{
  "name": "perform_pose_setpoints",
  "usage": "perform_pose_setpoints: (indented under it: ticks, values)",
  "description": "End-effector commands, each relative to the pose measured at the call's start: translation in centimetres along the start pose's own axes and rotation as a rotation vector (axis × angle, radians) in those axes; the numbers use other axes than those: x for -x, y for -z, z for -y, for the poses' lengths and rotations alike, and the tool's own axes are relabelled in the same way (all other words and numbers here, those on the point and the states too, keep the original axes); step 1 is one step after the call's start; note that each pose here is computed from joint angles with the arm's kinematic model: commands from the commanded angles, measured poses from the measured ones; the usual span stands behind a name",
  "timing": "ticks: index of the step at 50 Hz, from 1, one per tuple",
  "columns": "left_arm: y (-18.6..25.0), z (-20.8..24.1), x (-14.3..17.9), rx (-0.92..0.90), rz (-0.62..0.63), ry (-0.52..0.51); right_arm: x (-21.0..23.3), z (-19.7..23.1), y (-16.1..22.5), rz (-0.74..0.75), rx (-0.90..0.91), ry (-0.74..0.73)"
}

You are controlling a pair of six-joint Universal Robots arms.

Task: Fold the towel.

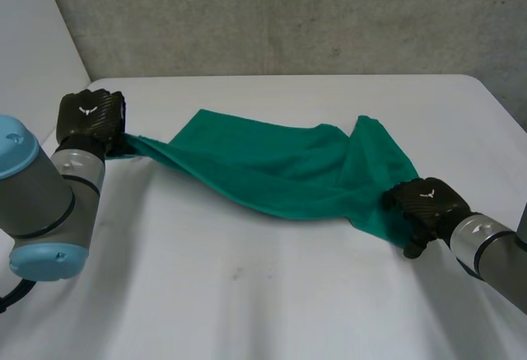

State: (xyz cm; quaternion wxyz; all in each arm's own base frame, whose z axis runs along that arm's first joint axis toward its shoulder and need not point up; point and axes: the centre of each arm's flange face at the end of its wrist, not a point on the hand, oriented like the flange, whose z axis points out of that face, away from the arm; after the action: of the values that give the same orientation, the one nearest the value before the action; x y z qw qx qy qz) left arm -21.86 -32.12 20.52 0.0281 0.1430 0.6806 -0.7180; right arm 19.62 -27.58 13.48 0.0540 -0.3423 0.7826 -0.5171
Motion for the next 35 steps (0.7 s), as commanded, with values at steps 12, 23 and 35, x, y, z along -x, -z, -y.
perform_pose_setpoints:
  ticks: [12, 23, 35]
  values:
    - [0.0, -0.2, -0.1, 0.006, -0.002, -0.001, -0.5, -0.8, -1.6, -0.005, 0.006, 0.004]
    - [0.1, -0.3, -0.1, 0.009, -0.003, -0.001, -0.7, -1.0, -2.3, -0.008, 0.009, 0.006]
    - [0.1, -0.3, -0.1, 0.010, -0.005, -0.001, -0.8, -1.0, -2.6, -0.008, 0.007, 0.007]
